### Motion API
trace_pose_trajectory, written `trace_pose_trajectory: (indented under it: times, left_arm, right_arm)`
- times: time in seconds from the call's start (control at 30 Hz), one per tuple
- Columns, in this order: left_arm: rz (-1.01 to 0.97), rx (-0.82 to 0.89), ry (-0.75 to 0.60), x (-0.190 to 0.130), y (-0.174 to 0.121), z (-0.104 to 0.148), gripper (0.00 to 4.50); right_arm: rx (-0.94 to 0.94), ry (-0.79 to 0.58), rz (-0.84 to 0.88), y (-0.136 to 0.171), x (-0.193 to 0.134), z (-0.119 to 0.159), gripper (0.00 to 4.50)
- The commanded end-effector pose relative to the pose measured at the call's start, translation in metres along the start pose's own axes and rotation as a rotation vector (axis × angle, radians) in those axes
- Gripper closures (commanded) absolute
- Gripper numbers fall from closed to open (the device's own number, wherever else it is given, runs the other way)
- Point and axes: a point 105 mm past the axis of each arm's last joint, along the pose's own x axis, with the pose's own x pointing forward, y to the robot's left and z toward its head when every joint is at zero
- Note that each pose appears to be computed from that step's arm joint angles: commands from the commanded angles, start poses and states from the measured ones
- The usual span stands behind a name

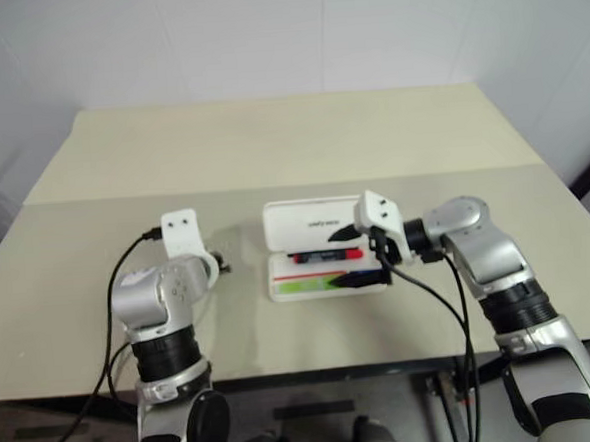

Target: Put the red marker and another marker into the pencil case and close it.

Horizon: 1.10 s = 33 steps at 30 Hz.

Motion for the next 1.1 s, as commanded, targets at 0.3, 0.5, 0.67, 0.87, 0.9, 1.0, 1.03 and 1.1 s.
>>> trace_pose_trajectory:
  times: [0.3,0.5,0.67,0.87,0.9,1.0,1.03,1.1]
  left_arm:
    - [-0.082,0.112,-0.090,-0.007,-0.004,0.014,4.13]
    - [-0.186,0.273,-0.262,-0.025,0.003,0.052,4.13]
    - [-0.401,0.413,-0.387,-0.047,-0.009,0.073,4.13]
    - [-0.741,0.578,-0.555,-0.085,-0.036,0.097,4.13]
    - [-0.810,0.604,-0.586,-0.093,-0.044,0.099,4.13]
    - [-1.020,0.703,-0.662,-0.118,-0.066,0.097,4.13]
    - [-1.081,0.745,-0.682,-0.125,-0.072,0.094,4.13]
    - [-1.193,0.841,-0.701,-0.135,-0.084,0.083,4.13]
  right_arm:
    - [-0.050,-0.032,-0.057,-0.011,-0.014,0.012,0.00]
    - [-0.036,-0.036,-0.094,-0.013,-0.025,0.007,0.00]
    - [-0.023,-0.051,-0.131,-0.014,-0.035,0.005,0.00]
    - [-0.041,-0.136,-0.185,-0.015,-0.050,0.010,0.00]
    - [-0.037,-0.152,-0.183,-0.013,-0.053,0.011,0.00]
    - [-0.008,-0.195,-0.187,-0.009,-0.063,0.007,0.00]
    - [0.002,-0.203,-0.193,-0.008,-0.066,0.004,0.00]
    - [0.022,-0.191,-0.185,-0.002,-0.072,-0.005,0.00]
